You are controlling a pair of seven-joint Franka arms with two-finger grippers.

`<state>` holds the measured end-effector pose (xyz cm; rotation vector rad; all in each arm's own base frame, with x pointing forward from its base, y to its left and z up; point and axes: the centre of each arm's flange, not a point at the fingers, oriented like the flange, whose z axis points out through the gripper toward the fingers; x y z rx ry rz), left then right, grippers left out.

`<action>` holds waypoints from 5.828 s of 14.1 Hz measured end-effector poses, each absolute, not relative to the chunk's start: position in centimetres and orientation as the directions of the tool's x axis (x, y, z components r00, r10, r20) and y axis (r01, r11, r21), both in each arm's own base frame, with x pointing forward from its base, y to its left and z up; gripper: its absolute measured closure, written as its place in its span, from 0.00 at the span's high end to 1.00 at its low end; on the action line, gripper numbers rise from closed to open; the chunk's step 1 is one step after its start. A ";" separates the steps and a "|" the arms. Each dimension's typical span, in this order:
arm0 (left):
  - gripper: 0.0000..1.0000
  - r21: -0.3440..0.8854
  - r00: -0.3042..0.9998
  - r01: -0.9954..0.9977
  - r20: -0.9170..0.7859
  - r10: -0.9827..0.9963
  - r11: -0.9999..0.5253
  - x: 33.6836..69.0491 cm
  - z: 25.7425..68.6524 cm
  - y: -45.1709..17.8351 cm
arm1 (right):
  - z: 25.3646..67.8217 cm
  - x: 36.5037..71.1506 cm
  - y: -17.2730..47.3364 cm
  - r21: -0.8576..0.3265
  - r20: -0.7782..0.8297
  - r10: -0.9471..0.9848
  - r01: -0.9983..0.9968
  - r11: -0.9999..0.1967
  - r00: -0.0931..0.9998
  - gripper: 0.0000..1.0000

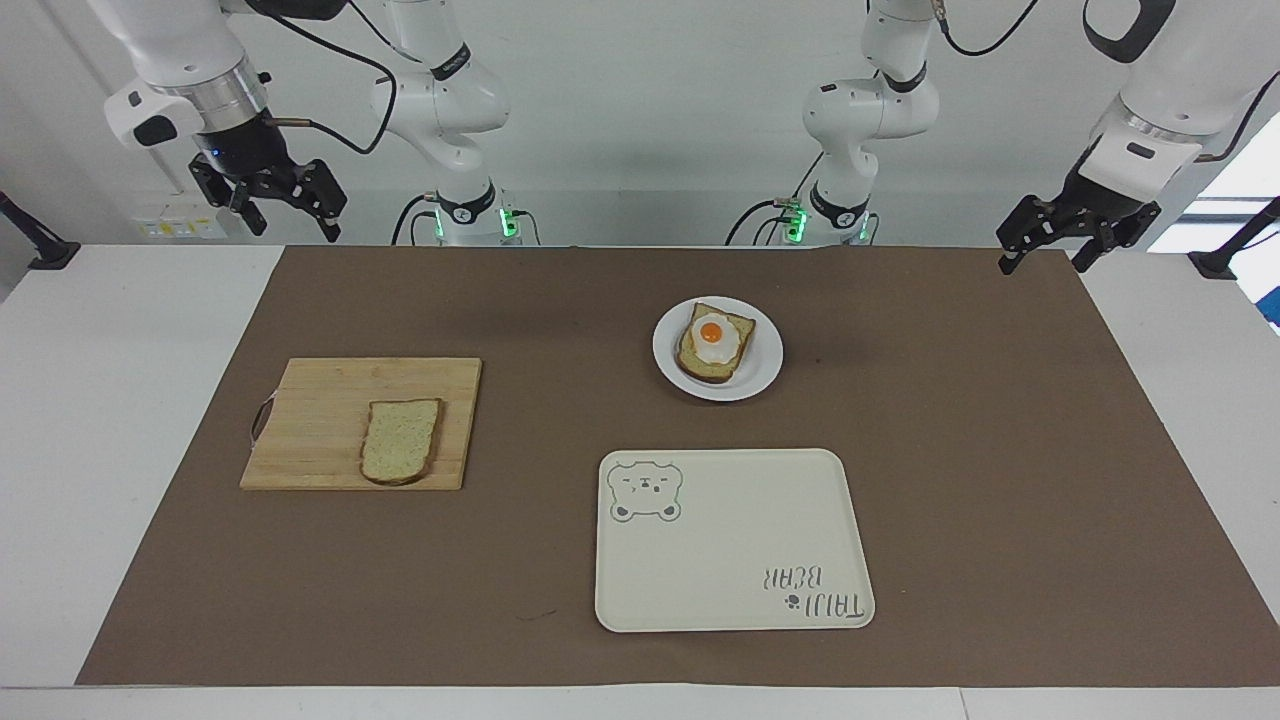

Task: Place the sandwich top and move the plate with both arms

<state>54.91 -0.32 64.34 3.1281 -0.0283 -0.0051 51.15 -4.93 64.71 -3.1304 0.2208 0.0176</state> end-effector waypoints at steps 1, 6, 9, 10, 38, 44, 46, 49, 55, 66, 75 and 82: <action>1.00 0.013 1.000 -0.018 -0.003 -0.018 -1.000 54.9 64.3 -0.3 | 64.7 51.1 -5.0 -0.003 -0.011 -0.141 -0.141 -0.990 0.990 1.00; 1.00 0.013 1.000 -0.018 -0.003 -0.018 -1.000 54.9 64.3 -0.3 | 64.7 51.1 -5.0 -0.003 -0.012 -0.141 -0.141 -0.990 0.990 1.00; 1.00 0.013 1.000 -0.018 -0.003 -0.018 -1.000 54.9 64.3 -0.3 | 64.6 51.1 -5.0 -0.003 -0.013 -0.142 -0.142 -0.990 0.990 1.00; 1.00 0.013 1.000 -0.018 -0.003 -0.018 -1.000 54.9 64.3 -0.3 | 64.6 51.1 -5.0 -0.003 -0.013 -0.142 -0.142 -0.990 0.990 1.00; 1.00 0.013 1.000 -0.018 -0.003 -0.018 -1.000 54.9 64.3 -0.3 | 64.2 51.2 -5.1 -0.003 -0.013 -0.142 -0.143 -0.990 0.990 1.00; 1.00 0.013 1.000 -0.018 -0.003 -0.018 -1.000 54.9 64.3 -0.3 | 64.3 51.3 -5.1 -0.003 -0.005 -0.142 -0.142 -0.990 0.990 1.00; 1.00 0.013 1.000 -0.018 -0.003 -0.018 -1.000 54.9 64.3 -0.3 | 64.3 51.4 -5.1 -0.003 0.001 -0.142 -0.142 -0.990 0.990 1.00; 1.00 0.013 1.000 -0.018 -0.003 -0.018 -1.000 54.9 64.3 -0.3 | 64.3 51.4 -5.1 -0.003 0.000 -0.142 -0.142 -0.990 0.990 1.00; 1.00 0.013 1.000 -0.018 -0.003 -0.018 -1.000 54.9 64.3 -0.3 | 64.2 51.4 -5.1 -0.003 -0.001 -0.143 -0.143 -0.990 0.990 1.00; 1.00 0.013 1.000 -0.018 -0.003 -0.018 -1.000 54.9 64.3 -0.3 | 56.2 57.4 -5.0 -0.041 0.071 -0.044 -0.041 -0.998 0.997 1.00; 1.00 0.081 0.999 -0.031 -0.012 -0.032 -0.996 54.6 64.0 -1.6 | 44.8 63.5 -6.3 -0.063 0.091 -0.011 -0.006 -0.998 0.996 1.00; 1.00 0.241 0.994 -0.102 -0.021 -0.111 -0.965 52.9 62.7 -0.7 | 40.3 64.7 -6.5 -0.044 0.097 0.035 0.040 -0.998 0.995 1.00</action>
